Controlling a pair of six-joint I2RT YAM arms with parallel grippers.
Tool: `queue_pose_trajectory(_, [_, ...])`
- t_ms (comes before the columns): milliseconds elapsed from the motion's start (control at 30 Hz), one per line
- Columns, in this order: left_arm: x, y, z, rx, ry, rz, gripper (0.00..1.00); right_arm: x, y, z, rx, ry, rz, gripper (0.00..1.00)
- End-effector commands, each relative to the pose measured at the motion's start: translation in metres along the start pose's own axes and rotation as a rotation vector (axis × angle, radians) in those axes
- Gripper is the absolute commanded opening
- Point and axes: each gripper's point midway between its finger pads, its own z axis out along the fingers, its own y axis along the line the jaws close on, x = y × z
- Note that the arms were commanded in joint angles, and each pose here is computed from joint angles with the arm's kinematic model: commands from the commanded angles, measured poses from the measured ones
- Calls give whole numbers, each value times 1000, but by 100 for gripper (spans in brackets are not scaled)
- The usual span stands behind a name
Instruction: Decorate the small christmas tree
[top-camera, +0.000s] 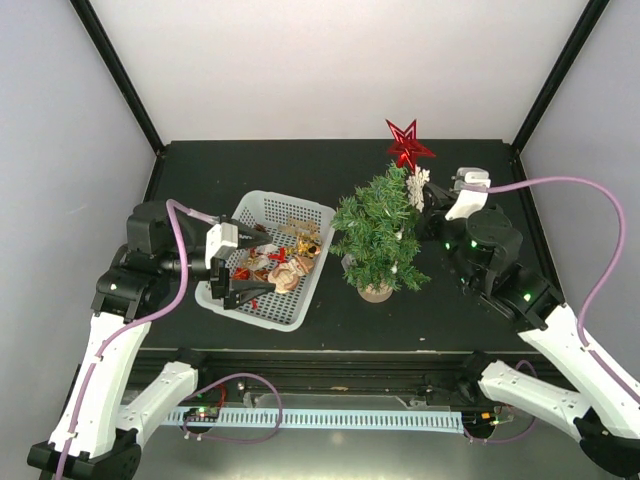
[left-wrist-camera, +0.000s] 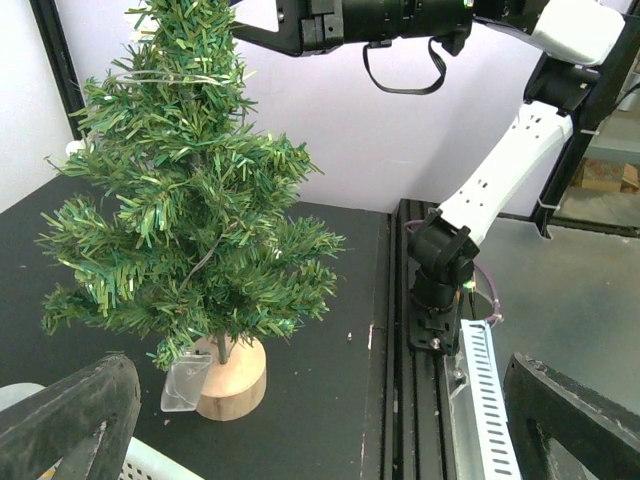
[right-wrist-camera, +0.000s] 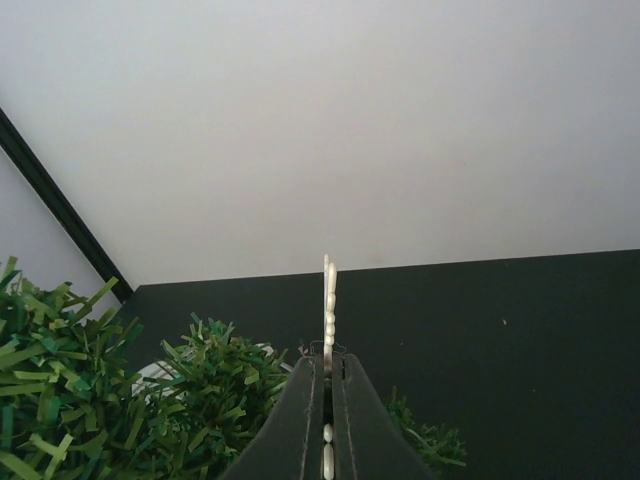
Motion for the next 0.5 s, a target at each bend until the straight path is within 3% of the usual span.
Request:
queue_pose_trajectory(0, [-6,-5,-3,18,-27,21,99,0,3,4,-14,-7,33,1])
queue_pose_trajectory(467, [-3,-5,-3,15,-33,16,99,44,0,4,-47,89,62,1])
